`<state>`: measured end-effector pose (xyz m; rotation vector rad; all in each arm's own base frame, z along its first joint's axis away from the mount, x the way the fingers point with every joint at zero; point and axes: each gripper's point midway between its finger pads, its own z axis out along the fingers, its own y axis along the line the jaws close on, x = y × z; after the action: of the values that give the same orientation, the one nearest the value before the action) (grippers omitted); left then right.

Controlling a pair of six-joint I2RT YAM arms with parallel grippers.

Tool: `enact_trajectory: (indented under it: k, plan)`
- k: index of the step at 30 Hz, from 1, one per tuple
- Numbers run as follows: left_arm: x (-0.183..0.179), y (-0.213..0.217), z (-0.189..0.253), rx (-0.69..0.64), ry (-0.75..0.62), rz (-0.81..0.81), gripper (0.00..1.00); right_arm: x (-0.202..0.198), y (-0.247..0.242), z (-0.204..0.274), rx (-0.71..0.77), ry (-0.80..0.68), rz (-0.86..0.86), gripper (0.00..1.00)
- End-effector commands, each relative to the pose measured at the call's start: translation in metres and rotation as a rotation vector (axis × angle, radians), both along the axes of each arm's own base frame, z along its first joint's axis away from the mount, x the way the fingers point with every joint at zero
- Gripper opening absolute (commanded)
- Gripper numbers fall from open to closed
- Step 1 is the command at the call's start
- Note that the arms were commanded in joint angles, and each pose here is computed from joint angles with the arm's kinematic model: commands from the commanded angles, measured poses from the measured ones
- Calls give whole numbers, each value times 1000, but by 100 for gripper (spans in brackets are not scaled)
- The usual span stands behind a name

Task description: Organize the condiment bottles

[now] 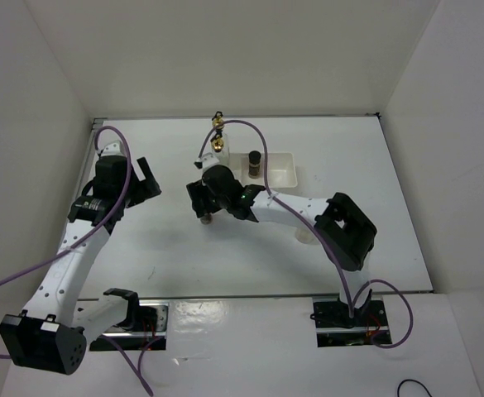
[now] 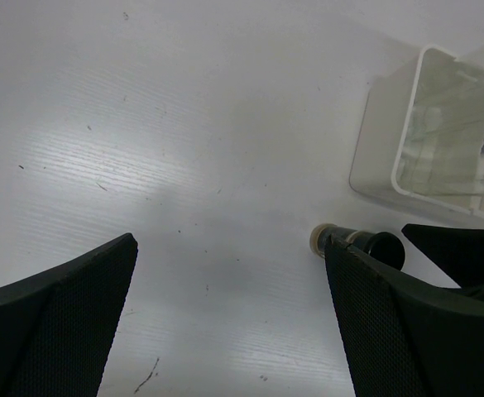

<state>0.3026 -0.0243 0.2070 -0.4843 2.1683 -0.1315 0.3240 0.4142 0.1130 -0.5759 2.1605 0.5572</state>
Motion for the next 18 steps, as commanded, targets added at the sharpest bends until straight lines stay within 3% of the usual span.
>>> enact_trajectory:
  k: [1, 4, 10, 18]
  plan:
    - [-1, 6, 4, 28, -20, 5, 100, 7, 14, 14, 36, -28, 2, 78]
    - [-1, 6, 4, 28, -20, 5, 100, 7, 17, 13, 38, -22, 10, 74]
    - [-1, 6, 4, 28, -20, 5, 100, 9, 17, 10, 27, -21, 2, 41]
    - [-2, 10, 7, 39, -31, 21, 100, -19, -17, 25, 6, 46, -28, 22]
